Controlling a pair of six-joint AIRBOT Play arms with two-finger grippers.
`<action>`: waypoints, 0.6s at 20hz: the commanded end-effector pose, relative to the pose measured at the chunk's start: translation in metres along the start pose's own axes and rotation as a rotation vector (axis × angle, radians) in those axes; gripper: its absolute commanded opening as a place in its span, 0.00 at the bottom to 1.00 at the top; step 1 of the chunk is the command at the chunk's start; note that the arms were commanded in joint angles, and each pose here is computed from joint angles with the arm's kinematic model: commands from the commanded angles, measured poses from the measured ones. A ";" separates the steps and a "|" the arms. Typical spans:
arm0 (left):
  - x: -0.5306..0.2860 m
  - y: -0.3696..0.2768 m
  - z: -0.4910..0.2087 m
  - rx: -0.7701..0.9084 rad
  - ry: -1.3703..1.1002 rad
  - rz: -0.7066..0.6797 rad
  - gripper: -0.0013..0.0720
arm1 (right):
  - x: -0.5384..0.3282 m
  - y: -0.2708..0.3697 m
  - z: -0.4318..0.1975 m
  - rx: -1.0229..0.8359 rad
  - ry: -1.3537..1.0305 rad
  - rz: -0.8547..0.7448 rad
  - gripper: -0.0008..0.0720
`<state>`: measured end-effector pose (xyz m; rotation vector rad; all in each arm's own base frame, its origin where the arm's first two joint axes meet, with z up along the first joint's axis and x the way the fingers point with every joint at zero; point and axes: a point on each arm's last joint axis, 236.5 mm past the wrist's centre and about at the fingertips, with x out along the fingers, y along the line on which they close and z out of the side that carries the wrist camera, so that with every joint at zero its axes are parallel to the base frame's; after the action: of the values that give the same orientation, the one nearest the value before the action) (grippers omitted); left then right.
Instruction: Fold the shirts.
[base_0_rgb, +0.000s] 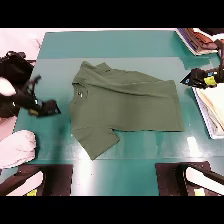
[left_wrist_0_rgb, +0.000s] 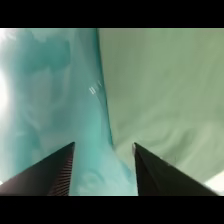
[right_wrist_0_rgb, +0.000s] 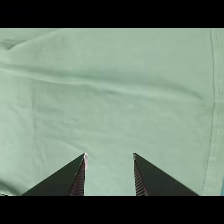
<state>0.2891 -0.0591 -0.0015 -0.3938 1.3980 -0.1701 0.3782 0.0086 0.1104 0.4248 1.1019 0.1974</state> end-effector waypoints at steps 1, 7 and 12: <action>0.050 0.002 -0.064 -0.141 0.064 -0.092 0.60 | -0.007 0.004 -0.003 -0.010 -0.034 0.002 0.49; 0.079 -0.028 -0.069 -0.143 0.007 -0.223 0.60 | -0.008 0.013 -0.002 -0.005 -0.036 0.034 0.49; 0.088 -0.050 -0.058 -0.137 -0.063 -0.212 0.54 | -0.009 0.014 -0.006 -0.001 -0.016 0.047 0.49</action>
<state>0.2426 -0.1378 -0.0722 -0.6275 1.3614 -0.2618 0.3737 0.0184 0.1219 0.4469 1.0610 0.2268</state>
